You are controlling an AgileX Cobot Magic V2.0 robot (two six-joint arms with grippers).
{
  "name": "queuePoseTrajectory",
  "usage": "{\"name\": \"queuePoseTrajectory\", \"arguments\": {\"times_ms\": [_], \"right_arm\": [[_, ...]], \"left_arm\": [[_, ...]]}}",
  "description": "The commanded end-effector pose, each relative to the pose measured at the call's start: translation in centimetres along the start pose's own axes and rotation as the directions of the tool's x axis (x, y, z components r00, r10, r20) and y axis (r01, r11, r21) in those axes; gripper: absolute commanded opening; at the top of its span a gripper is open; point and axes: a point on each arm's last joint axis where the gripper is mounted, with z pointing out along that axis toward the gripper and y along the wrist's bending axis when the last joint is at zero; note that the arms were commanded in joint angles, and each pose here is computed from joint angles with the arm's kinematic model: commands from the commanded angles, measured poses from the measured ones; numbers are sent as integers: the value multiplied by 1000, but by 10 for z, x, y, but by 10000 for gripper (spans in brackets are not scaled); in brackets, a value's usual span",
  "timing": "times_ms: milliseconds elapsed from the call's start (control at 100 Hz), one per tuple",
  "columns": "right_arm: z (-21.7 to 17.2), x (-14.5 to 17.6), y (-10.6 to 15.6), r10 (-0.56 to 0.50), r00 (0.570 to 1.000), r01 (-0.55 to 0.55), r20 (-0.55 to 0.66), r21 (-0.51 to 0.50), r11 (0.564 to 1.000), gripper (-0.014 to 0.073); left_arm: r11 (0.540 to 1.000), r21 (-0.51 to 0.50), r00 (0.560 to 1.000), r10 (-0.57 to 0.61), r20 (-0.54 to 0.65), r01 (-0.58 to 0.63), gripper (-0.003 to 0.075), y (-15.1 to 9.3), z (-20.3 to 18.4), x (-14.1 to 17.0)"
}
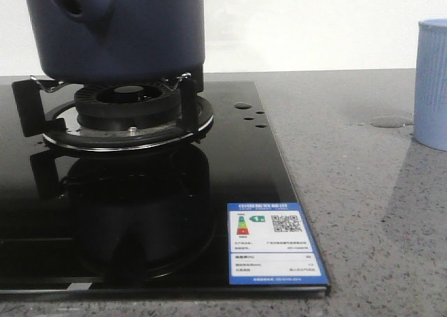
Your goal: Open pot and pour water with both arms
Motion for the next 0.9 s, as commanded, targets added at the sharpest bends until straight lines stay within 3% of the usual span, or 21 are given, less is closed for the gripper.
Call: {"name": "queuePoseTrajectory", "arguments": {"times_ms": [0,480,600,680,790,890], "right_arm": [[1,1,0,-11,999,11,30,8,1000,-69],[1,1,0,-11,999,11,30,8,1000,-69],[0,3,-5,-174,985,173,3,56,983,-69],[0,2,-5,-202,979,201,5,65,977,-69],[0,-5,-6,-282,956,274,78,94,957,-69],[-3,-20,-2,-248,938,232,244,92,968,-69]], "left_arm": [[1000,-4,999,-1,46,1,-20,-1,2,5],[1000,-4,999,-1,46,1,-20,-1,2,5],[1000,-4,999,-1,46,1,-20,-1,2,5],[1000,-4,999,-1,46,1,-20,-1,2,5],[1000,-4,999,-1,46,1,-20,-1,2,5],[1000,-4,999,-1,46,1,-20,-1,2,5]]}}
